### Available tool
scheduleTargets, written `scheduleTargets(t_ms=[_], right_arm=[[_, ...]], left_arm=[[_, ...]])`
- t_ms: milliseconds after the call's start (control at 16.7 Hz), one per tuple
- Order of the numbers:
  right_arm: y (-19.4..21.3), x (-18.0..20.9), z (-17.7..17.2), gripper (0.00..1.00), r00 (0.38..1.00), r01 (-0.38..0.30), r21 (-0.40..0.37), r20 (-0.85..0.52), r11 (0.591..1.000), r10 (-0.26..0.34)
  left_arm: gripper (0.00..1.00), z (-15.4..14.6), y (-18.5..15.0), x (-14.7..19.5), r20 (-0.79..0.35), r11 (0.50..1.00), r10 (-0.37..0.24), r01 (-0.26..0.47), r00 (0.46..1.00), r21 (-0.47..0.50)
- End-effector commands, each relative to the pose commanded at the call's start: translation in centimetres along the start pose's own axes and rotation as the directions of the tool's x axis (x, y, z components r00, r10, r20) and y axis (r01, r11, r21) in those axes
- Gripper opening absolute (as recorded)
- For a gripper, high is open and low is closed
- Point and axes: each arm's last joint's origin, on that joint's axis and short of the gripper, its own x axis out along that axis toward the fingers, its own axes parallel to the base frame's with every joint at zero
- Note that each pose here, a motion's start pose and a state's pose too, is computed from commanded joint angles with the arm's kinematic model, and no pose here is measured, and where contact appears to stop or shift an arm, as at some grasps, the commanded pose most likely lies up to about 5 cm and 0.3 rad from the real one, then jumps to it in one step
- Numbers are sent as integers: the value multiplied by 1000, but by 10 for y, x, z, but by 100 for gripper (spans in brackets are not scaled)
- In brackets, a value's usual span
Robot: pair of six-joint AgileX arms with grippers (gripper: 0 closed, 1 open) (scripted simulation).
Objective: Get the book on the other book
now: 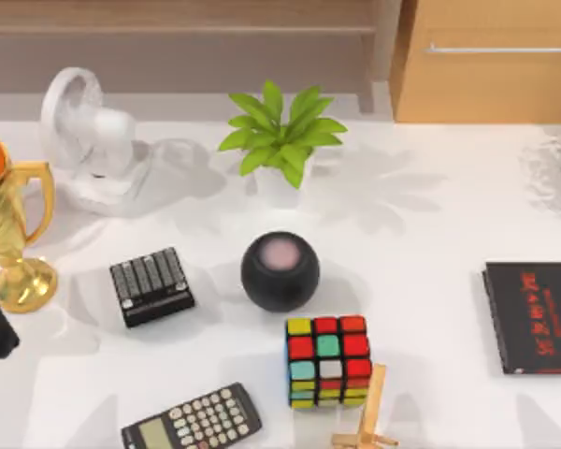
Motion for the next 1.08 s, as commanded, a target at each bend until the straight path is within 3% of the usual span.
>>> scheduleTargets(t_ms=[300,600,840,1080], right_arm=[[-1,1,17,100,1000,1,-2,20,1000,-1],[-10,21,89,100,998,6,-15,69,1000,-5],[-30,84,143,100,999,9,-22,40,1000,-8],[-74,178,157,100,1000,9,-17,-11,1000,-9]], left_arm=[[100,0,0,0,0,1000,0,0,1000,0],[100,0,0,0,0,1000,0,0,1000,0],[100,0,0,0,0,1000,0,0,1000,0],[100,0,0,0,0,1000,0,0,1000,0]])
